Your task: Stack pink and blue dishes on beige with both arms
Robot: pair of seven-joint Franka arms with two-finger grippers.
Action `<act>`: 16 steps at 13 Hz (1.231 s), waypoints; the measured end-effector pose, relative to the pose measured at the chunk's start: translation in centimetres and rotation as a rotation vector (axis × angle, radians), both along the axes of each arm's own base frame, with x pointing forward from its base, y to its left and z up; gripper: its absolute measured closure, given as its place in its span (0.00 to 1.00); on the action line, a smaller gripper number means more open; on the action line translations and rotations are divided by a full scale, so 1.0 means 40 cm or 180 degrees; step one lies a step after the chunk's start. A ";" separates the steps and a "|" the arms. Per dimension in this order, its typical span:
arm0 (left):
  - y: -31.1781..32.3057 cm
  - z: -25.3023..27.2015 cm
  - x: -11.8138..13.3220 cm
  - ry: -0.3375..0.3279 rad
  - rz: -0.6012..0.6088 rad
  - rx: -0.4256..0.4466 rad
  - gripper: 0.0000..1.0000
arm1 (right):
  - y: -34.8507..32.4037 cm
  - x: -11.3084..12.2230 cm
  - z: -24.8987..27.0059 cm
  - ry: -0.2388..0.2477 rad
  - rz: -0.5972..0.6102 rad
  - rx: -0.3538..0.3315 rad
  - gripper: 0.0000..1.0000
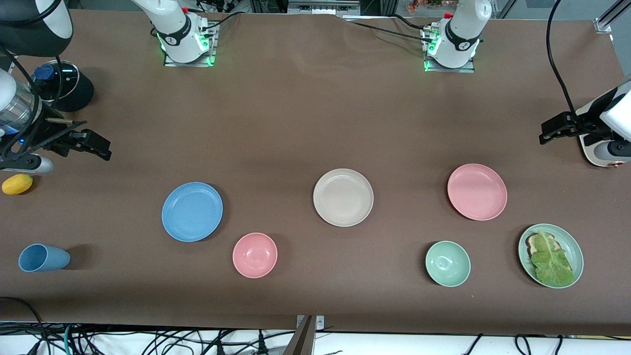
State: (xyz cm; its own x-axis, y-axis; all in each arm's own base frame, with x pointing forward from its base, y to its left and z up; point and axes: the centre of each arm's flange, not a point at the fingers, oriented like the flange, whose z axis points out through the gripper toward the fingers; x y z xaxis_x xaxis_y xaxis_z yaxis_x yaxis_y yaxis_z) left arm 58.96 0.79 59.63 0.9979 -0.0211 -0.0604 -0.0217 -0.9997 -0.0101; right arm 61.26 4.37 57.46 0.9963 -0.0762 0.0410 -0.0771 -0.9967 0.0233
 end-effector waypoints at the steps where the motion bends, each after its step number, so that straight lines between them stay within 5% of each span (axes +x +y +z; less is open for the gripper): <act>1: 0.000 0.000 0.000 0.0000 0.0000 0.0000 0.00 | -0.002 0.000 0.000 0.0000 -0.0004 0.0000 0.00; 16: 0.000 0.002 0.002 -0.0028 0.0003 0.0000 0.00 | -0.011 0.001 0.000 0.0000 -0.0015 -0.0001 0.00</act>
